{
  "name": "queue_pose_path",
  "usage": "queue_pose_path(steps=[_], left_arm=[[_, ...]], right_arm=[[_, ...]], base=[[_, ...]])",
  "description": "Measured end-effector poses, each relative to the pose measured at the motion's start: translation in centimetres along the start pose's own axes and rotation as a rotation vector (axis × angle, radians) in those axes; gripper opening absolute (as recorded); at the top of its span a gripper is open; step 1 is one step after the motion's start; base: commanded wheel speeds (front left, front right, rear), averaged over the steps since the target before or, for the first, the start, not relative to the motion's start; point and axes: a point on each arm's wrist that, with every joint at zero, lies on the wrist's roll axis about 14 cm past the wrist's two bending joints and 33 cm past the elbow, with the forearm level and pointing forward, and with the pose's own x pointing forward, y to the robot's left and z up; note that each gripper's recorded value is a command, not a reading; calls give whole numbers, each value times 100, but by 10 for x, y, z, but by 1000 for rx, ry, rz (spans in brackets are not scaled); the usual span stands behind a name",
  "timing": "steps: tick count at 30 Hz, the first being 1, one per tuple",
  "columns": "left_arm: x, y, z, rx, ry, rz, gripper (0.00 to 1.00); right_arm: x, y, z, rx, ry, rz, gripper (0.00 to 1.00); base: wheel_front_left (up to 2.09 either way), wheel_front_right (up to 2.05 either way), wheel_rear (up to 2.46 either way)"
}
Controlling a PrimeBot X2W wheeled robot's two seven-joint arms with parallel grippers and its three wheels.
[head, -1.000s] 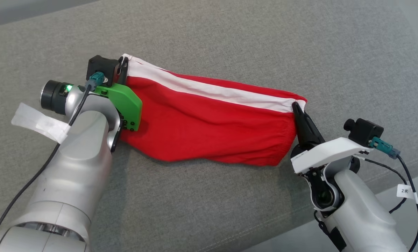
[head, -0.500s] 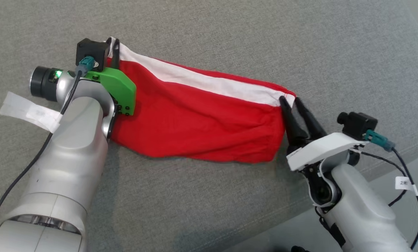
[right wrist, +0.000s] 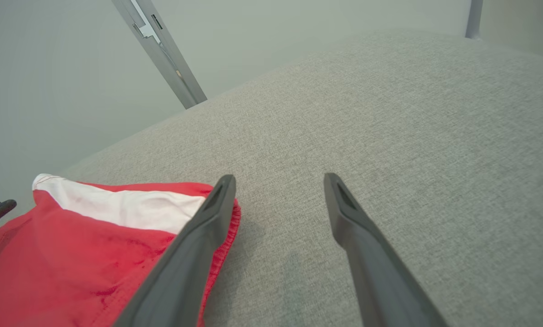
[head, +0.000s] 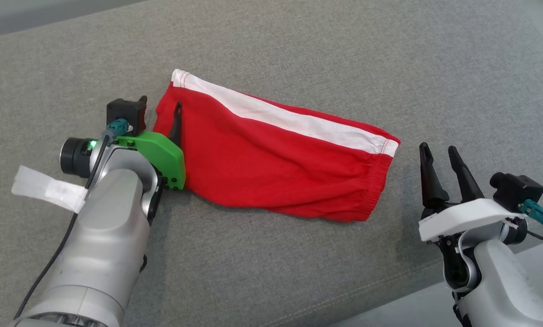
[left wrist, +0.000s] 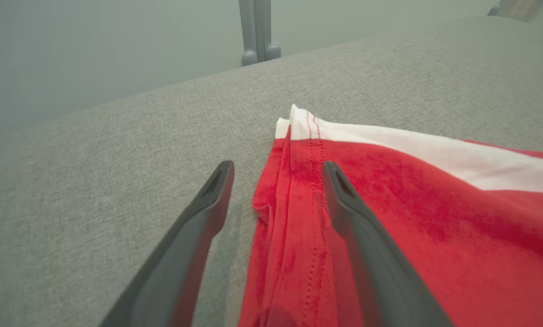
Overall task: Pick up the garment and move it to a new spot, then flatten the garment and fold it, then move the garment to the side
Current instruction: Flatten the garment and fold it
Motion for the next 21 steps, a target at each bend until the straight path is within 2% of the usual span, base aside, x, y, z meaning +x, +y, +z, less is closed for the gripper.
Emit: queue_pose_path(steps=[6, 12, 14, 15, 21], left_arm=[[-17, 10, -25, -54, 75, 29, 100], [-18, 4, -47, -101, 179, 23, 100], [-20, 1, -50, -114, 196, 18, 25], [-21, 0, -51, -114, 198, 16, 0], [-38, -6, -57, -129, 206, 15, 0]], right_arm=[[-3, 6, 4, 9, -20, 2, 100], [-7, 0, 7, 1, -28, -16, 100], [-8, -2, 9, -1, -32, -20, 100], [-9, -2, 9, 0, -34, -22, 100], [-16, -4, 15, 15, -53, -31, 100]], base=[[0, 0, 0], [0, 0, 0], [0, 0, 0], [0, 0, 0], [0, 0, 0]])
